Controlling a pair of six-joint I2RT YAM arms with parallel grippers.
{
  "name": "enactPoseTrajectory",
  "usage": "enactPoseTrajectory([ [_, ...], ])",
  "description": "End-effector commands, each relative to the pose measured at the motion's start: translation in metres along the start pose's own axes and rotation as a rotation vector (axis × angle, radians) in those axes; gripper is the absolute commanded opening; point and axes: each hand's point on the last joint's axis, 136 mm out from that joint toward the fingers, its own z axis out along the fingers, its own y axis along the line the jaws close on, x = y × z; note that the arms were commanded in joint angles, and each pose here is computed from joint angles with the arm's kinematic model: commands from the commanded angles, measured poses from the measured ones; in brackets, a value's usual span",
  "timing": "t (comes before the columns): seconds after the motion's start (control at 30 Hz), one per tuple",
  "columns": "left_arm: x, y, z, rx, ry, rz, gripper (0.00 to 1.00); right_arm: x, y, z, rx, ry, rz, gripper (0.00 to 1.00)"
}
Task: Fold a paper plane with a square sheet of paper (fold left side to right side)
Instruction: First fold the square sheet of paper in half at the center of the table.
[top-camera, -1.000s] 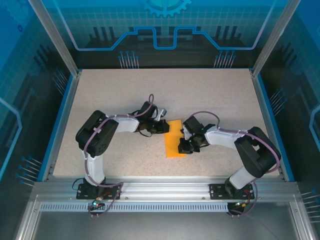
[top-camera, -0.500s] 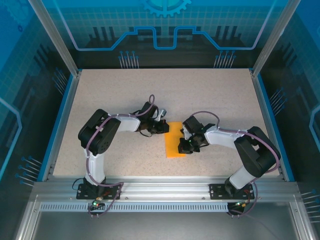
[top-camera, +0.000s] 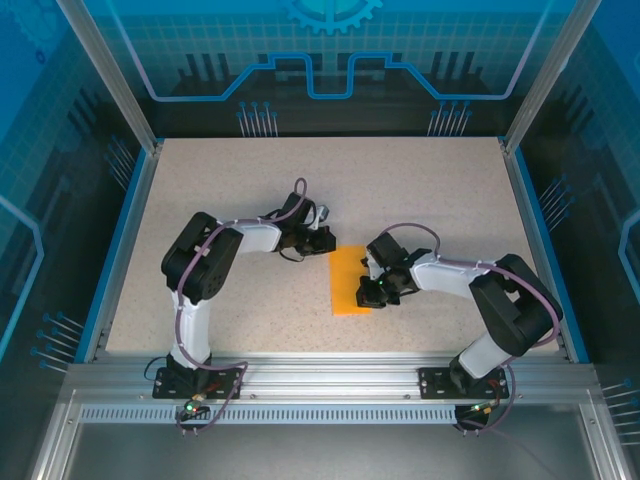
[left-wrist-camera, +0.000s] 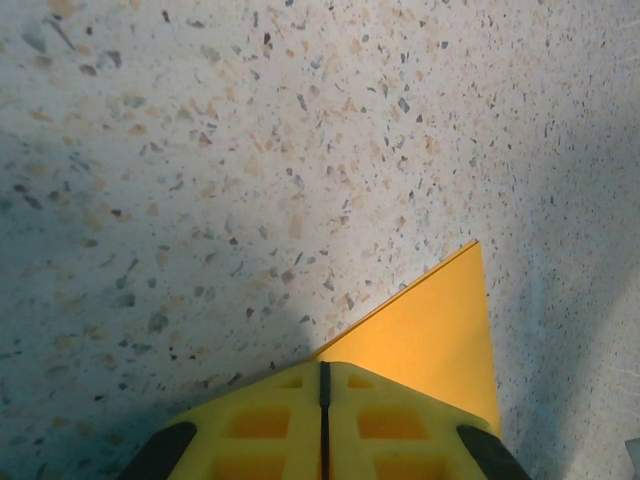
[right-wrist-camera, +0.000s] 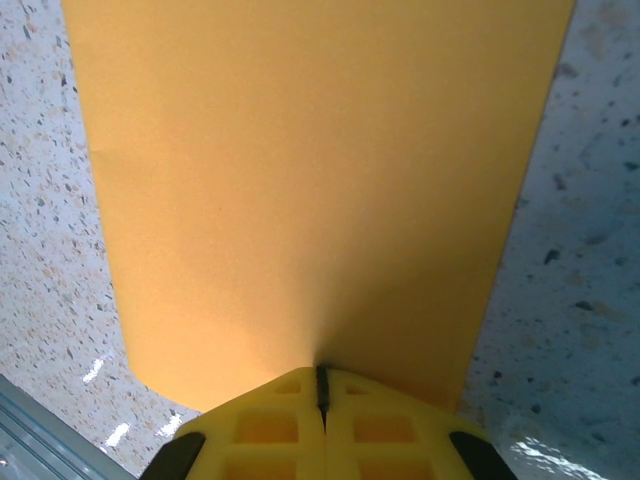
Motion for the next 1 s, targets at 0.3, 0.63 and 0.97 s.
enactPoseTrajectory([
  [0.3, -0.036, 0.009, -0.011, -0.036, -0.052, 0.009, 0.16, 0.046, -0.039, 0.023, 0.096, 0.119, 0.149, 0.00],
  [0.63, -0.036, -0.039, -0.072, 0.036, -0.102, 0.051, 0.25, 0.003, 0.008, -0.002, -0.059, -0.082, 0.099, 0.17],
  [0.97, 0.031, -0.062, -0.056, 0.080, 0.095, -0.009, 0.25, -0.018, -0.012, -0.053, 0.040, -0.231, 0.038, 0.48],
])
